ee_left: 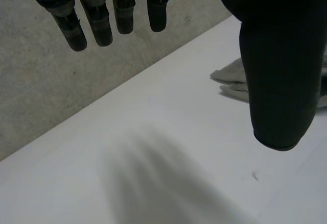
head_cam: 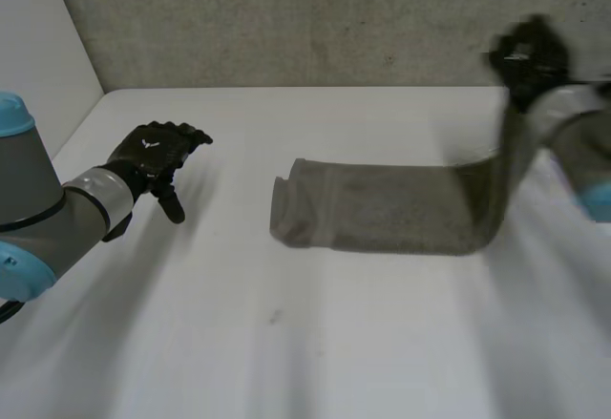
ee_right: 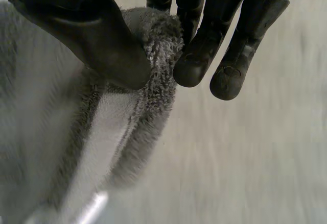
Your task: Fold the towel.
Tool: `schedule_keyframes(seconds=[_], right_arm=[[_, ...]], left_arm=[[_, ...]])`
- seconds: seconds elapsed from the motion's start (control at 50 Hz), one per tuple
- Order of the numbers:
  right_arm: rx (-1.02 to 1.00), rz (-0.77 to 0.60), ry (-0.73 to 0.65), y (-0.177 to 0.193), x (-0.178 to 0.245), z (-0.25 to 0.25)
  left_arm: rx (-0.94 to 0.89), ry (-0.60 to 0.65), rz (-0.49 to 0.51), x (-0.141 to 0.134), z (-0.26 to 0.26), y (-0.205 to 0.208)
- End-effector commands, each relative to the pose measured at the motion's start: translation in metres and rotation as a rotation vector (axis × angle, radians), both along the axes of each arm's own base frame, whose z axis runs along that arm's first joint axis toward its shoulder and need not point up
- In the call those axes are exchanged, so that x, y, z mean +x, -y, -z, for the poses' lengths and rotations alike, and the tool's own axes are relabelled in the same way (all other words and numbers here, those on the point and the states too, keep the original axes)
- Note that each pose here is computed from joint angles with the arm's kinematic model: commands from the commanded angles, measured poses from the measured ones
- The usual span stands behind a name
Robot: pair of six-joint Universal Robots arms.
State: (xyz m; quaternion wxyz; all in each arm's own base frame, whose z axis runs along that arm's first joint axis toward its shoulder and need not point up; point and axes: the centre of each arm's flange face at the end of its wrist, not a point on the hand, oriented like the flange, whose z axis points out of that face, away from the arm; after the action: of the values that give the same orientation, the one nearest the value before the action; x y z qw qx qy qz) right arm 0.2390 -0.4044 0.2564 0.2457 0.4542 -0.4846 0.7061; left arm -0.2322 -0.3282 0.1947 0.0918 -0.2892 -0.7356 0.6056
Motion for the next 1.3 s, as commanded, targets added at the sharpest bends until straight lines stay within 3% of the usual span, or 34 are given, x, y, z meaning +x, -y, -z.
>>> schedule_keyframes(seconds=[0.02,0.1,0.2,0.36,0.54,0.68,0.84,1.0,1.12,1.3], right_arm=[[0.049,-0.359,-0.006,-0.085,0.131,0.033],[0.168,-0.496,-0.073,-0.136,0.174,0.089],[0.267,-0.538,-0.146,-0.159,0.182,0.130],[0.241,-0.501,-0.115,-0.157,0.175,0.102],[0.365,-0.391,0.175,-0.153,0.119,0.040],[0.559,-0.231,0.375,-0.146,0.063,0.047],[0.702,-0.088,0.390,-0.137,0.023,0.075],[0.751,-0.049,0.397,-0.136,0.006,0.094],[0.734,-0.052,0.399,-0.137,0.003,0.104],[0.660,-0.039,0.425,-0.118,-0.005,0.118]], left_arm=[[-0.005,-0.001,0.010,-0.004,-0.001,-0.002],[-0.004,-0.001,0.018,-0.006,-0.001,-0.004],[0.004,0.001,0.039,-0.013,0.003,-0.008],[-0.047,-0.012,0.082,-0.030,-0.003,-0.008],[-0.055,-0.178,0.138,-0.069,-0.025,-0.007],[-0.020,-0.294,0.179,-0.100,-0.028,-0.007],[0.045,-0.294,0.221,-0.132,0.005,-0.016],[0.077,-0.280,0.261,-0.152,0.027,-0.025],[0.077,-0.265,0.231,-0.156,0.043,-0.018],[0.037,-0.217,0.052,-0.146,0.060,0.006]])
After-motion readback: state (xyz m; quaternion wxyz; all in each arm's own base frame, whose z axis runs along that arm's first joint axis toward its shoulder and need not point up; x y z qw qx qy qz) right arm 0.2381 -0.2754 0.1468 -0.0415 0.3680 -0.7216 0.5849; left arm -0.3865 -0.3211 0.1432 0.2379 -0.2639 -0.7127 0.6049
